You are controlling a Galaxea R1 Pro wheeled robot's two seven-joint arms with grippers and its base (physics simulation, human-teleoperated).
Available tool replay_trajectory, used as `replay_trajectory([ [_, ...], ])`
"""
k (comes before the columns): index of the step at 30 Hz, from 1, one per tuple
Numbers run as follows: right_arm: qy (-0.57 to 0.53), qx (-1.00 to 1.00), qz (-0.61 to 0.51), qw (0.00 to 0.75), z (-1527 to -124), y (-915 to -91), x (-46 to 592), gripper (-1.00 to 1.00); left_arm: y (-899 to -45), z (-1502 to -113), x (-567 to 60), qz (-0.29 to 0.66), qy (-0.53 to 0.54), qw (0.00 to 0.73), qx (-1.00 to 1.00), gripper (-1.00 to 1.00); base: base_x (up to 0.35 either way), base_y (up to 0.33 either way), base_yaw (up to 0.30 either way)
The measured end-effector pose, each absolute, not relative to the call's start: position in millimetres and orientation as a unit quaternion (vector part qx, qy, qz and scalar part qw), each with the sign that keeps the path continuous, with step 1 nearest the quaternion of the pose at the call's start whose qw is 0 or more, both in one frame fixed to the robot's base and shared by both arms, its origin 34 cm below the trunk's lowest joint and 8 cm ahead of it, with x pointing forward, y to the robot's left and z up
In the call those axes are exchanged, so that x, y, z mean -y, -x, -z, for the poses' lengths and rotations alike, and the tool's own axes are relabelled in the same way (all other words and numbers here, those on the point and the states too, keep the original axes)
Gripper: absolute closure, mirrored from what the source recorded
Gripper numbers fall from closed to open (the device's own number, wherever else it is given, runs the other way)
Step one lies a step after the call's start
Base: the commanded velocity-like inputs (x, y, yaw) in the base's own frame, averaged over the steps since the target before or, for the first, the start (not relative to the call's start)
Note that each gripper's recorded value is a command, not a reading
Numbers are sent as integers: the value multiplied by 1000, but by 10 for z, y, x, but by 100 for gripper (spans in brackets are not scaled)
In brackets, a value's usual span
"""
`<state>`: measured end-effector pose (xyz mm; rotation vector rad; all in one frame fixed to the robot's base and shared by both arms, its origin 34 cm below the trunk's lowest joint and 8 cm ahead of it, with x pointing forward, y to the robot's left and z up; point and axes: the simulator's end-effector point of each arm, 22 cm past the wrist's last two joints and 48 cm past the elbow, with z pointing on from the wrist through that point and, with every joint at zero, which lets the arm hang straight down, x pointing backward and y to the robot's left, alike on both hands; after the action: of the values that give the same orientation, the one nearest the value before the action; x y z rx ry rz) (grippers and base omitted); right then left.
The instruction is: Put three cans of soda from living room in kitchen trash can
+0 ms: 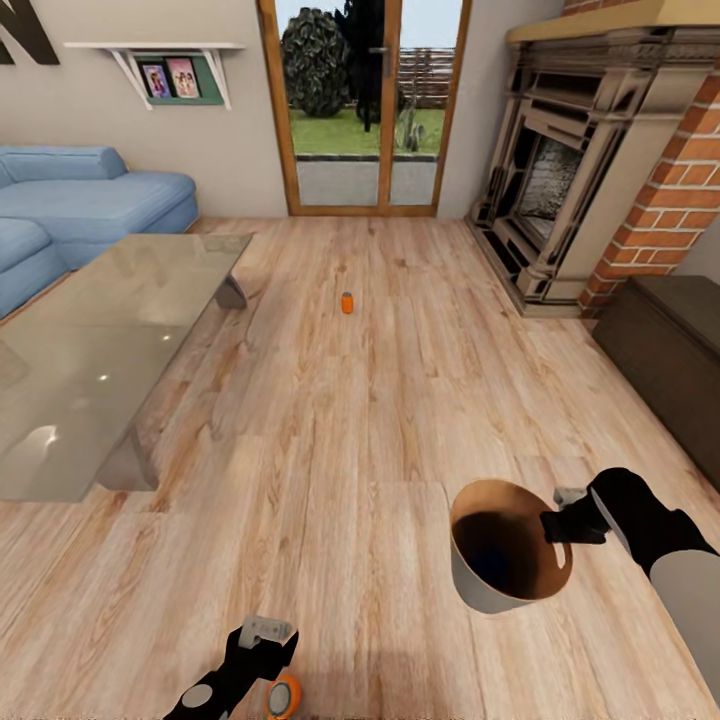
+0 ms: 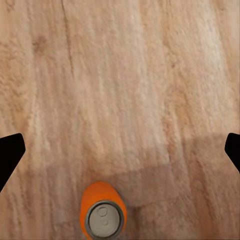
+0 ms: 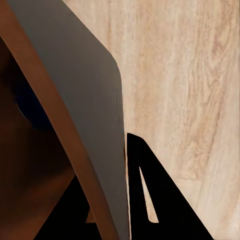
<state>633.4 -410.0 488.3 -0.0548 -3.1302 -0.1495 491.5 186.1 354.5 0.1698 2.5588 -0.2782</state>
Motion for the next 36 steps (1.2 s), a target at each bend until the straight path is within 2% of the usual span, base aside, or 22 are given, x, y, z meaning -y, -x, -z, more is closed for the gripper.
replay_trajectory([
  [20, 1, 999, 39, -2, -4440, -6387, 4062, 100, -4736, -3031, -1864, 104, -62, 263, -957, -100, 0, 0, 0],
  [36, -22, 998, 54, 3, -3966, -6416, 3666, 100, -4580, -2612, -1862, 105, -62, 251, -960, -100, 0, 0, 0],
])
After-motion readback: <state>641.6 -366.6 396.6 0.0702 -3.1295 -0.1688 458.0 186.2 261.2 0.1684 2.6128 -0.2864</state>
